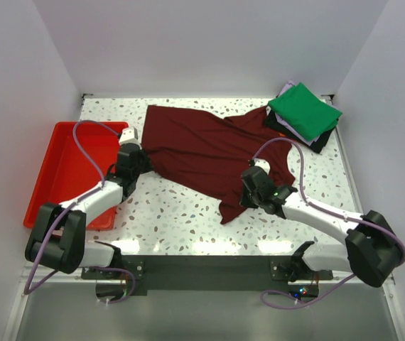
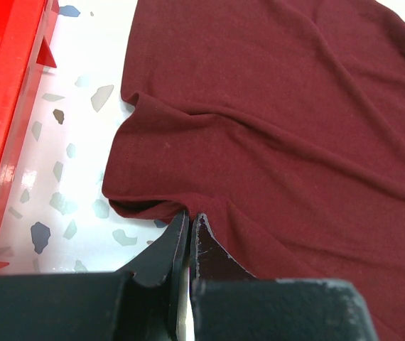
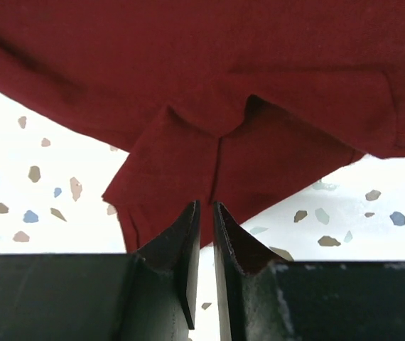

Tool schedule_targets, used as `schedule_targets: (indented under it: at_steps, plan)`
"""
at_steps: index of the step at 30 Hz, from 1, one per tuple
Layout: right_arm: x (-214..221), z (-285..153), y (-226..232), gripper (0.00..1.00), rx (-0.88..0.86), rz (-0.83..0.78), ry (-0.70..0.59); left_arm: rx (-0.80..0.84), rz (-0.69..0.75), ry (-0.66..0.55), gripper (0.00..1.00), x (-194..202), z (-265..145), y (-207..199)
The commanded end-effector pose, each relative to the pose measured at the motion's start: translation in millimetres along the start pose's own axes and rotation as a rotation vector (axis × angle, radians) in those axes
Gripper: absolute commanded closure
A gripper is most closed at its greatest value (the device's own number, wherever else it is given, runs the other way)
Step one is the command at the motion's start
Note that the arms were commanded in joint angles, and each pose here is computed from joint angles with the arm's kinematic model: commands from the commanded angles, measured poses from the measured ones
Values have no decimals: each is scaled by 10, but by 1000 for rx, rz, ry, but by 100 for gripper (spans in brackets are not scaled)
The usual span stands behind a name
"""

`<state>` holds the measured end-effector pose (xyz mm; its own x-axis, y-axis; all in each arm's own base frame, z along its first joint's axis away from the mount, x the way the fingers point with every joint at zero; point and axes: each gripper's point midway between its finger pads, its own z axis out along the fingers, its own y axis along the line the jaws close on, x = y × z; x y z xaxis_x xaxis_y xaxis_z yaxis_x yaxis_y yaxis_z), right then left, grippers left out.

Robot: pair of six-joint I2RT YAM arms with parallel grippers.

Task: Fold and stack the t-shirts
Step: Fold the tshirt

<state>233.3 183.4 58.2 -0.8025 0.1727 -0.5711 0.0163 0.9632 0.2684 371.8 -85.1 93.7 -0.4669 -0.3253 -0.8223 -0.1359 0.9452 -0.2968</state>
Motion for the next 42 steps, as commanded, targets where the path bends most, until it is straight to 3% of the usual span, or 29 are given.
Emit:
schedule_targets:
  at_steps: [1, 10, 29, 33, 42]
  plan:
    - [-81, 75, 109, 82, -32, 5, -33, 13, -1, -49, 100, -135, -27, -12]
    - [70, 281, 95, 70, -21, 4, 10, 18, 0, -45, 100, -127, -5, -26]
    - [218, 353, 168, 68, -64, 26, 61, 17, 2, -44, 100, -118, 1, -22]
    - [228, 380, 212, 70, -82, 25, 66, 15, 4, -40, 100, -106, 11, -18]
    - [275, 450, 230, 89, -82, 13, 87, 14, 3, -37, 100, -97, 17, -15]
